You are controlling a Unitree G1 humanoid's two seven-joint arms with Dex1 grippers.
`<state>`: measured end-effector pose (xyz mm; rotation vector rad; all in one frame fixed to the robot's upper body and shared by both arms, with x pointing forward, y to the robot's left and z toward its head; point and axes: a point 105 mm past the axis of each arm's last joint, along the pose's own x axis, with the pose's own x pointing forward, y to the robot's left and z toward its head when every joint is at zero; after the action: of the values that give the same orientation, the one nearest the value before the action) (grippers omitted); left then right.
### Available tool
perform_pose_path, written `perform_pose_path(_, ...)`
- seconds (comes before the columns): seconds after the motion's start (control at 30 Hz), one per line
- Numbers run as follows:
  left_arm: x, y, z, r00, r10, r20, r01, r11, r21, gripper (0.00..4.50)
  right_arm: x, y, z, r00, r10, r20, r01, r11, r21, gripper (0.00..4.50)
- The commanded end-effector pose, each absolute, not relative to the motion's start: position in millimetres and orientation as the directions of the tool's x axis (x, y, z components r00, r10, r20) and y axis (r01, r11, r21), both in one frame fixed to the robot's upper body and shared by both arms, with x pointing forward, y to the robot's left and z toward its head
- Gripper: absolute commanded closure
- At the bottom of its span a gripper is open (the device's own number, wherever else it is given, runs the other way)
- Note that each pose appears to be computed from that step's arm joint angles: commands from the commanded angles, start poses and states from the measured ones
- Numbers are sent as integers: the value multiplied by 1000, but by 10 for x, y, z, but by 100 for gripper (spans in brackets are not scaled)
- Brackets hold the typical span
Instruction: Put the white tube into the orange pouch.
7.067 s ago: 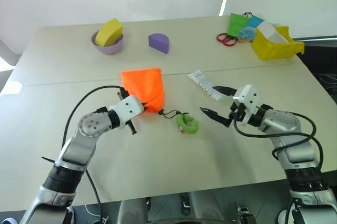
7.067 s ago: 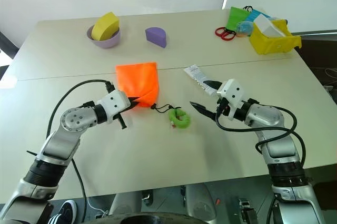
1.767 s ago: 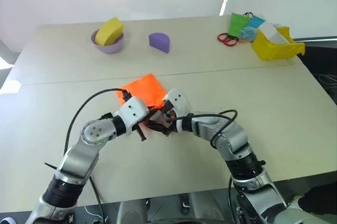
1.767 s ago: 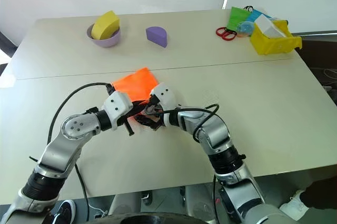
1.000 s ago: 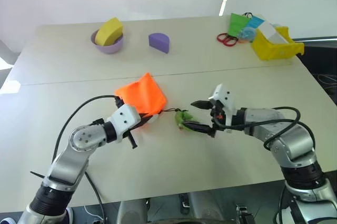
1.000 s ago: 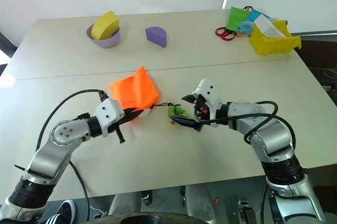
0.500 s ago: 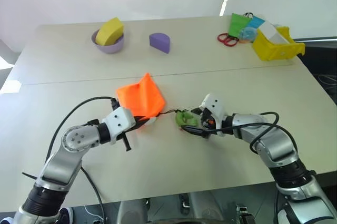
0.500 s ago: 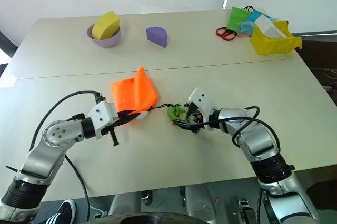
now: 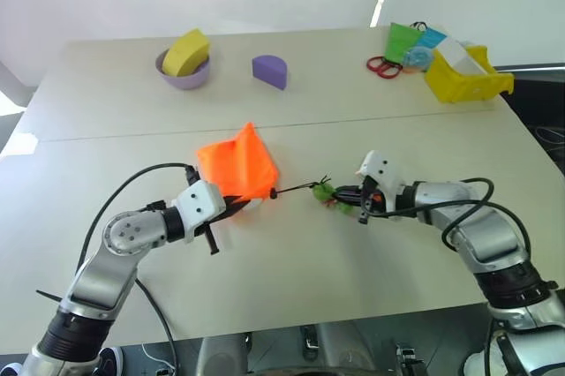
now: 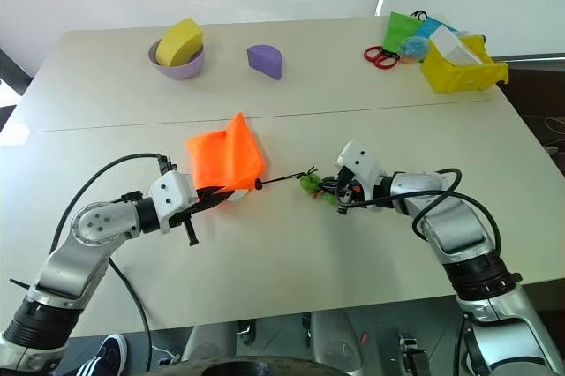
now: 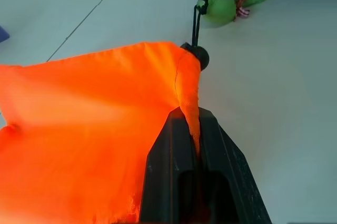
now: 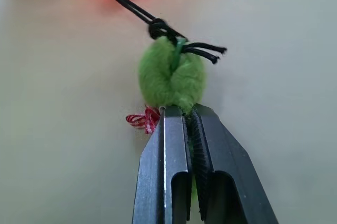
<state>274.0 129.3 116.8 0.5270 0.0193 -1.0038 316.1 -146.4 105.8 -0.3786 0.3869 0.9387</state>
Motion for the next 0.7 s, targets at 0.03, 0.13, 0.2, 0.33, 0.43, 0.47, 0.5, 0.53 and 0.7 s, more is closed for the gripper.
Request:
perform_pose_path(0.03, 2725, 1361, 1262, 548, -803, -234, 800, 420, 429, 450, 3254, -1672, 1222, 593, 660, -461, -798, 560, -224, 444)
perform_pose_path(0.13, 2727, 1370, 1244, 543, -805, -240, 811, 428, 398, 450, 3264, -1688, 1289, 594, 670, -445, -800, 550, -241, 444)
perform_pose_path(0.2, 2719, 1343, 1233, 529, -816, -232, 830, 440, 343, 450, 3278, -1688, 1322, 599, 675, -430, -797, 554, -241, 444)
perform_pose_path(0.33, 2692, 1279, 1259, 492, -846, -207, 852, 418, 316, 361, 3243, -1631, 1305, 584, 692, -424, -809, 542, -228, 450)
perform_pose_path(0.43, 2714, 1287, 1289, 504, -840, -201, 847, 437, 302, 209, 3211, -1556, 1334, 568, 718, -404, -821, 533, -207, 450)
perform_pose_path(0.47, 2719, 1278, 1314, 507, -840, -191, 842, 435, 320, 168, 3210, -1545, 1344, 567, 720, -400, -821, 534, -203, 450)
perform_pose_path(0.5, 2720, 1268, 1333, 507, -842, -184, 838, 431, 336, 109, 3211, -1542, 1349, 569, 720, -399, -820, 536, -203, 450)
perform_pose_path(0.53, 2721, 1250, 1360, 507, -845, -171, 835, 432, 342, 67, 3202, -1537, 1350, 563, 723, -401, -824, 533, -195, 450)
perform_pose_path(0.7, 2825, 942, 1560, 509, -857, -83, 810, 444, 382, 67, 3195, -1533, 1311, 561, 714, -418, -822, 542, -177, 450)
